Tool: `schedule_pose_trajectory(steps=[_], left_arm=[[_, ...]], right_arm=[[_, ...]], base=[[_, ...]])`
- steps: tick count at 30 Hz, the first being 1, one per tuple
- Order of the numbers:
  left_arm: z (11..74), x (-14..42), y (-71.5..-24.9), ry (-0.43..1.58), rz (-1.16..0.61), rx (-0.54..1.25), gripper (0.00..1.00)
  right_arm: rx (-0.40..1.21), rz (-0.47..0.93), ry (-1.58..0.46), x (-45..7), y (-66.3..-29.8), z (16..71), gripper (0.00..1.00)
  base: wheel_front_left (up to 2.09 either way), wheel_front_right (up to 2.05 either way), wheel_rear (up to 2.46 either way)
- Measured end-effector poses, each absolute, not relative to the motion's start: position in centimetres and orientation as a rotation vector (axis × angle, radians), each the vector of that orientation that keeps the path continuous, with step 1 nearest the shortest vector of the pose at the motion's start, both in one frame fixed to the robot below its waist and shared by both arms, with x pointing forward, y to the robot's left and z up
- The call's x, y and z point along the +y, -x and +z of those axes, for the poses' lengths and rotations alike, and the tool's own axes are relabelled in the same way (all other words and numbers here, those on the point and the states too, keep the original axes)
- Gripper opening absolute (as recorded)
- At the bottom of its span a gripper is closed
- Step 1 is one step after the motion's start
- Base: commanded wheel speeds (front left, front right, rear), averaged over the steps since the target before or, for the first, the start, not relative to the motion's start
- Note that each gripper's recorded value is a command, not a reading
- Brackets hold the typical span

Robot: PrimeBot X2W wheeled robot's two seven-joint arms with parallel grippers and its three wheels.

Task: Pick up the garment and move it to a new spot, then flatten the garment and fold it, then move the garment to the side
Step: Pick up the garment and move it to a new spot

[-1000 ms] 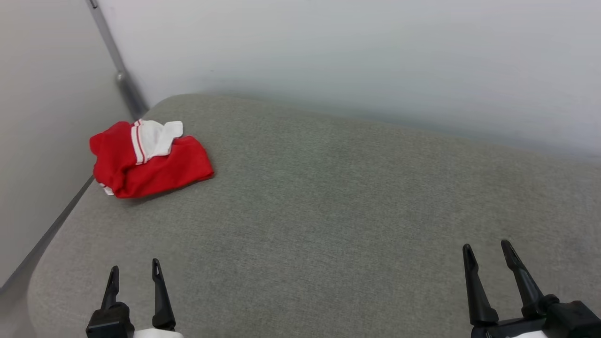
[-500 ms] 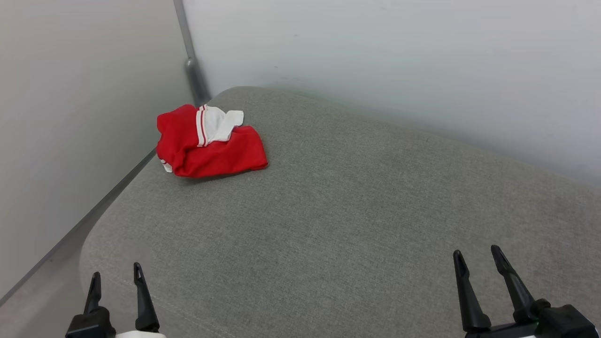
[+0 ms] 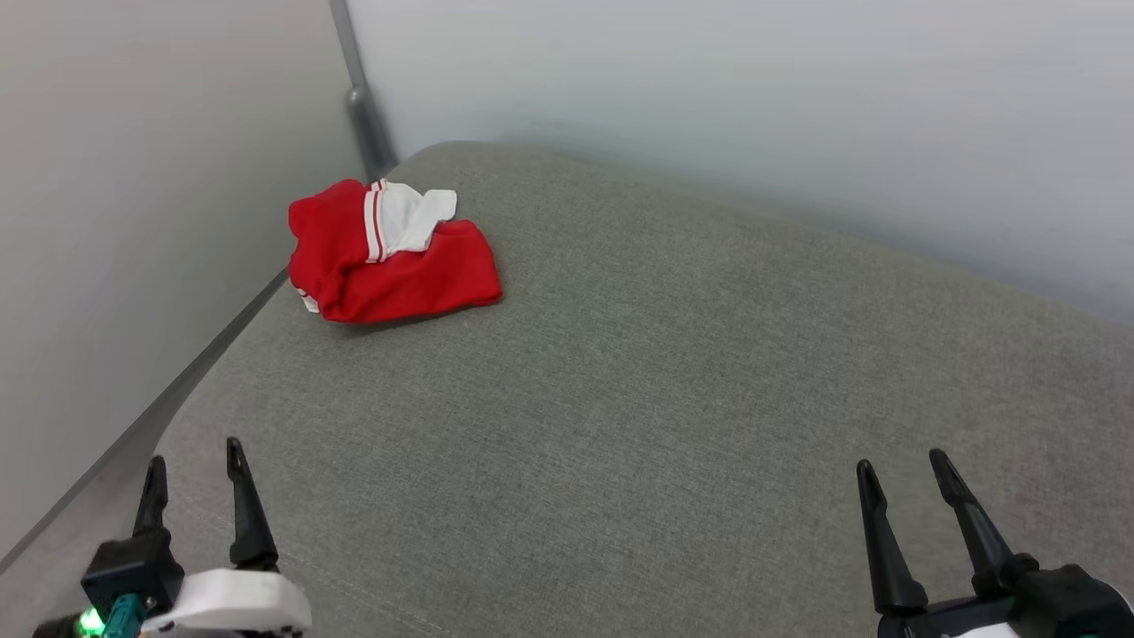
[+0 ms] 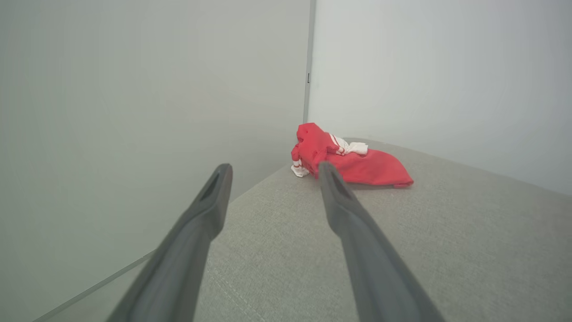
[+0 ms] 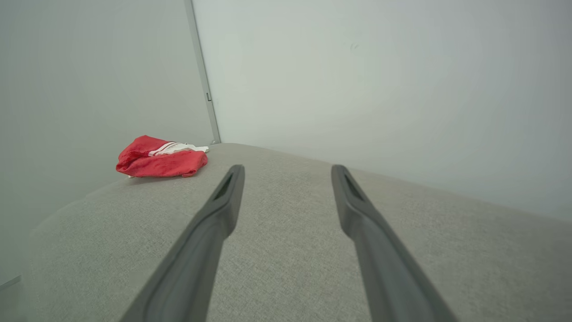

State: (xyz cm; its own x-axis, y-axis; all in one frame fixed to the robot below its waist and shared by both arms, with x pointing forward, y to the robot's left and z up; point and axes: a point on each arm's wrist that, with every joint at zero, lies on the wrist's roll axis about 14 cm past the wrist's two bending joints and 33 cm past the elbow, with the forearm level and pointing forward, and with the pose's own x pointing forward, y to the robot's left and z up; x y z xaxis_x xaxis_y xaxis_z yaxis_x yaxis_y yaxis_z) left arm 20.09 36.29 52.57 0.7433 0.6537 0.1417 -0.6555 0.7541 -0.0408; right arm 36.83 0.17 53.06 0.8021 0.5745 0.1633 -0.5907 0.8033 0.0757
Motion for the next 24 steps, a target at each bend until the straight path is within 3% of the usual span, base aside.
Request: schedule_pose_trajectory(steps=[16, 24], left_arm=[[63.3, 41.4, -35.1, -0.19, 0.564, -0.36, 1.0], [64.0, 44.7, -42.9, -0.179, 0.528, -0.338, 1.0]], right_arm=[[-0.174, 0.488, -0.065, -3.2, -43.6, 51.4, 1.0], [-0.161, 0.415, -0.044, -5.5, -46.2, 49.3, 1.0]], base=[[0.0, 0.0, 0.0], [0.0, 0.0, 0.0]])
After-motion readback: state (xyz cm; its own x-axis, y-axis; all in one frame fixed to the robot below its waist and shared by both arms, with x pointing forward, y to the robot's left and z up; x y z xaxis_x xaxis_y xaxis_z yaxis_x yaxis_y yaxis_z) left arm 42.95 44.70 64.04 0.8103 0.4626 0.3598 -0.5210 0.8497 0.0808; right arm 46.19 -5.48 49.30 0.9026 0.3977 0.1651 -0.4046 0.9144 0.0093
